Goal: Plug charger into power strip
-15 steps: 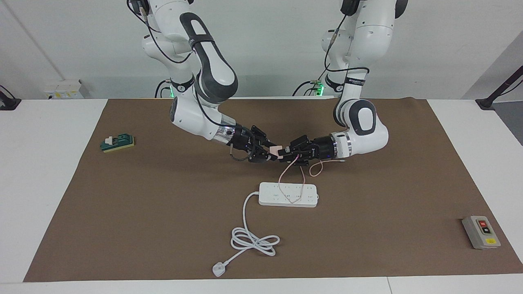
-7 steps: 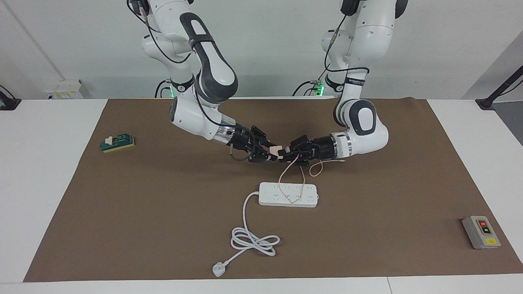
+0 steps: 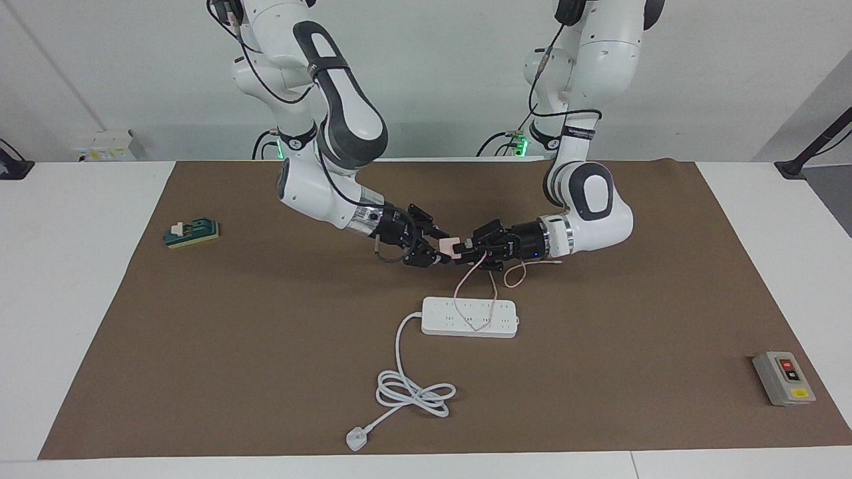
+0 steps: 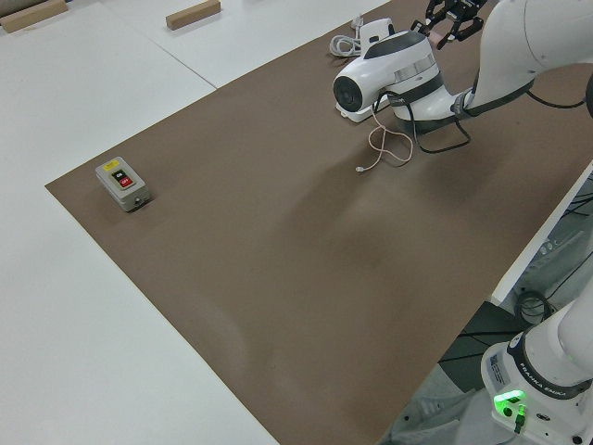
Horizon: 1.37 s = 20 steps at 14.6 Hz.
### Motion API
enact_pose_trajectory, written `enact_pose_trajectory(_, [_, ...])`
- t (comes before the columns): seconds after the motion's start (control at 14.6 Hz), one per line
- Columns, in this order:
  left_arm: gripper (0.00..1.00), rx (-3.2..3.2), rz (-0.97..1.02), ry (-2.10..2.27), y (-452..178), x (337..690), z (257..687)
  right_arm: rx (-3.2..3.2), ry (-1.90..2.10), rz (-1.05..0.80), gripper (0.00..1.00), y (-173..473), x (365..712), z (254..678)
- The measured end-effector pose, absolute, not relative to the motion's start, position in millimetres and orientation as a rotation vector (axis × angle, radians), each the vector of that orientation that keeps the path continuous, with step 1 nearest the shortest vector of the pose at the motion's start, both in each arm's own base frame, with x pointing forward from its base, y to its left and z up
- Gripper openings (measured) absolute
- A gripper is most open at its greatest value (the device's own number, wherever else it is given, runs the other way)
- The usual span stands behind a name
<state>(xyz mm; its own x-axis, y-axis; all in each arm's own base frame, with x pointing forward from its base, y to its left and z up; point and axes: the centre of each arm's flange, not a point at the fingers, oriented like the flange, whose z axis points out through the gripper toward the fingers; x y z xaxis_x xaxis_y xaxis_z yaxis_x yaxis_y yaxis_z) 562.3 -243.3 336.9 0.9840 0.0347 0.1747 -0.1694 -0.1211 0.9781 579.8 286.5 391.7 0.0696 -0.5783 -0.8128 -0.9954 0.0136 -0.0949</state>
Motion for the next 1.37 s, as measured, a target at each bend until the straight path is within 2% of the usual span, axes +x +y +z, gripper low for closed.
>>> enact_pose_trajectory(0.14, [0.31, 1.684, 0.182, -0.104, -242, 564, 339, -1.644, 1.599, 0.743, 0.93, 285, 581, 390])
enact_pose_trajectory(0.21, [0.31, 1.684, 0.184, -0.104, -241, 565, 340, -1.644, 1.599, 0.743, 1.0, 285, 581, 390])
enact_pose_trajectory(0.55, [0.31, 1.689, 0.21, -0.109, -232, 571, 345, -1.712, 1.587, 0.697, 1.0, 283, 582, 391])
enact_pose_trajectory(0.75, [0.31, 1.755, 0.236, -0.142, -207, 586, 366, -1.792, 1.571, 0.629, 1.0, 274, 586, 396])
enact_pose_trajectory(1.1, [0.31, 1.982, 0.161, -0.113, -160, 609, 466, -1.904, 1.551, 0.47, 1.0, 231, 599, 422])
enact_pose_trajectory(1.37, [0.31, 2.292, 0.073, -0.019, -137, 607, 565, -2.027, 1.514, 0.342, 1.0, 196, 599, 458])
